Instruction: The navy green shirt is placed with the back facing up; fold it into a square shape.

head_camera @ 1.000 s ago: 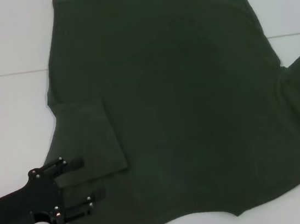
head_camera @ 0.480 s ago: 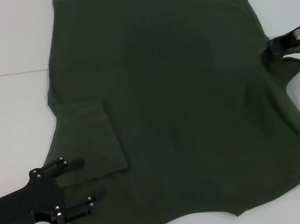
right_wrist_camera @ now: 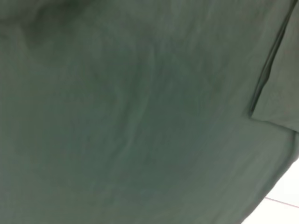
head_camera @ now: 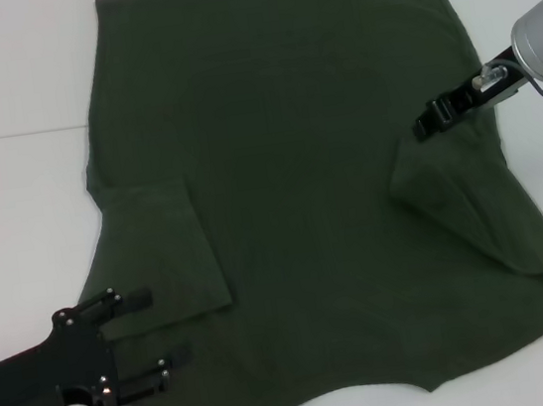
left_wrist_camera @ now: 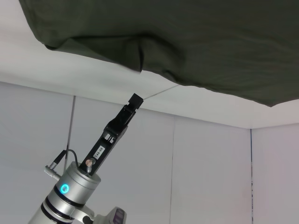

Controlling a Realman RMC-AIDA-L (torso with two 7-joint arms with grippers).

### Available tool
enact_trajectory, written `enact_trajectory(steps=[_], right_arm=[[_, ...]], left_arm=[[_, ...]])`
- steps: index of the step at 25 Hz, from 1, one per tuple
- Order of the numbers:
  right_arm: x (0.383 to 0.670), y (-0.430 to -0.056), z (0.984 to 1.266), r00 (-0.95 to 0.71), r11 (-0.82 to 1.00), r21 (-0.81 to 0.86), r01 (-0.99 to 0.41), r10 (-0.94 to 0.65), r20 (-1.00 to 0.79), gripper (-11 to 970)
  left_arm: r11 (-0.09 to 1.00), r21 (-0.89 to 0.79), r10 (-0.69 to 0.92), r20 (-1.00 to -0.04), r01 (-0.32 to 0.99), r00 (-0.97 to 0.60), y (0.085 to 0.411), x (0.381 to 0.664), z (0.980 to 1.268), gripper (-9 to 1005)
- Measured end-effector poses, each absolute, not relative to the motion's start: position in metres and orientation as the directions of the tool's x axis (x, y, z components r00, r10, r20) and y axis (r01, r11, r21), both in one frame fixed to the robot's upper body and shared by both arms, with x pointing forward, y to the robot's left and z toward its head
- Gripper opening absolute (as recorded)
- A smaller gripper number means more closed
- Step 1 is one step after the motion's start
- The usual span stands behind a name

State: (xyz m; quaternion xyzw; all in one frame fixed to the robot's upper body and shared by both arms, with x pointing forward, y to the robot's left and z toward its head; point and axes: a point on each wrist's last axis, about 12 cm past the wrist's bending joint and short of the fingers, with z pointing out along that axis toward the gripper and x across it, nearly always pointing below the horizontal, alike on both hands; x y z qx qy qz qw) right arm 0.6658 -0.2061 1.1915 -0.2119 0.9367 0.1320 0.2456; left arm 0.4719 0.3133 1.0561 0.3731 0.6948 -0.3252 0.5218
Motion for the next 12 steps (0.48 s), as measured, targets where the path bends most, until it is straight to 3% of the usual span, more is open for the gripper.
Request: enact_trajectory(steps=[10,12], right_arm=[[0.660,-0.221,1.187,-0.798,0.868,0.218,-0.447,-0.277,-0.535,401],[0.654,-0.231,1.184,-0.790,0.837,0.281,-0.469,-0.255,-0.558,520]], left_arm=[[0.516,-0.075,0.171,-0.967,0.854,-0.188,0.314,0.470,1.055,824],[0.535,-0.156,0.113,-0.961,0.830,-0.253,0.316,0.471,1.058,824]])
